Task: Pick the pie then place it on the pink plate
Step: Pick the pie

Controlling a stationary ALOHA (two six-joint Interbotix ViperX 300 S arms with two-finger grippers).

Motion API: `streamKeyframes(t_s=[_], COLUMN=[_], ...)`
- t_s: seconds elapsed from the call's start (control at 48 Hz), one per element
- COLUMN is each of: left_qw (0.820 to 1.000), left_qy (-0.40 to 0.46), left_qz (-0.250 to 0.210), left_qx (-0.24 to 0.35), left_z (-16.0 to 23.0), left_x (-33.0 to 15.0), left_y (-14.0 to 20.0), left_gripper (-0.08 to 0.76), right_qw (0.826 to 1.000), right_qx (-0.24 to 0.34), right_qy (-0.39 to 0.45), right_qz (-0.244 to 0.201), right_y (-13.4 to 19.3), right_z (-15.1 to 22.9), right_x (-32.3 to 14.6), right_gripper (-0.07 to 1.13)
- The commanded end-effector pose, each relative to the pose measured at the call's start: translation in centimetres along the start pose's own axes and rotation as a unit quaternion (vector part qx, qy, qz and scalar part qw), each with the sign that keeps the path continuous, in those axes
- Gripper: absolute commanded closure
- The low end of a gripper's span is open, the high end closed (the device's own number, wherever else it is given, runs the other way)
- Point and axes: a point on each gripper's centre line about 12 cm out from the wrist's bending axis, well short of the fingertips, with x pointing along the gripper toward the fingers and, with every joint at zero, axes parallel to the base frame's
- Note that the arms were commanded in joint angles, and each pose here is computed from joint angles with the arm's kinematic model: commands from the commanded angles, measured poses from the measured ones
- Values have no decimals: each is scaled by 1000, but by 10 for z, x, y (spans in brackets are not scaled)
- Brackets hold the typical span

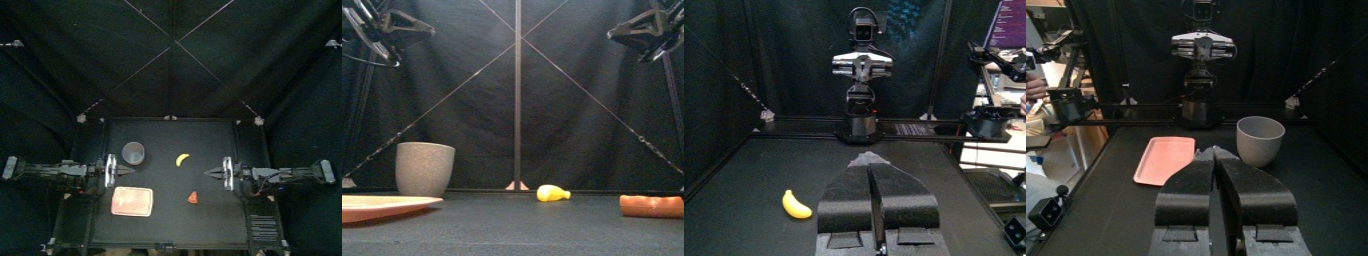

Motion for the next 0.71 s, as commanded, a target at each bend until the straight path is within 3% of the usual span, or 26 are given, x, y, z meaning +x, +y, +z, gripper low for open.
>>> streamKeyframes(t_s=[0.021,0.188,0.312,0.438,0.625,0.708], left_qw=[1000,1000,1000,1000,1000,1000], left_qy=[-3,-4,-3,-2,-1,-1], left_qz=[7,5,5,3,3,4], left_qx=[1,4,6,6,6,7], left_z=[4,5,4,4,2,2], left_x=[4,3,4,3,3,3], left_y=[3,2,2,2,2,2], left_gripper=[568,593,593,593,593,593], right_qw=[1000,993,975,960,956,956], right_qx=[0,-2,-6,-9,-6,-5], right_qy=[15,116,223,281,292,292], right_qz=[2,2,6,21,29,29], right_y=[1,1,2,10,16,17], right_z=[-5,-26,-47,-59,-62,-63], right_x=[6,25,43,56,70,73], right_gripper=[1012,974,837,575,72,-35])
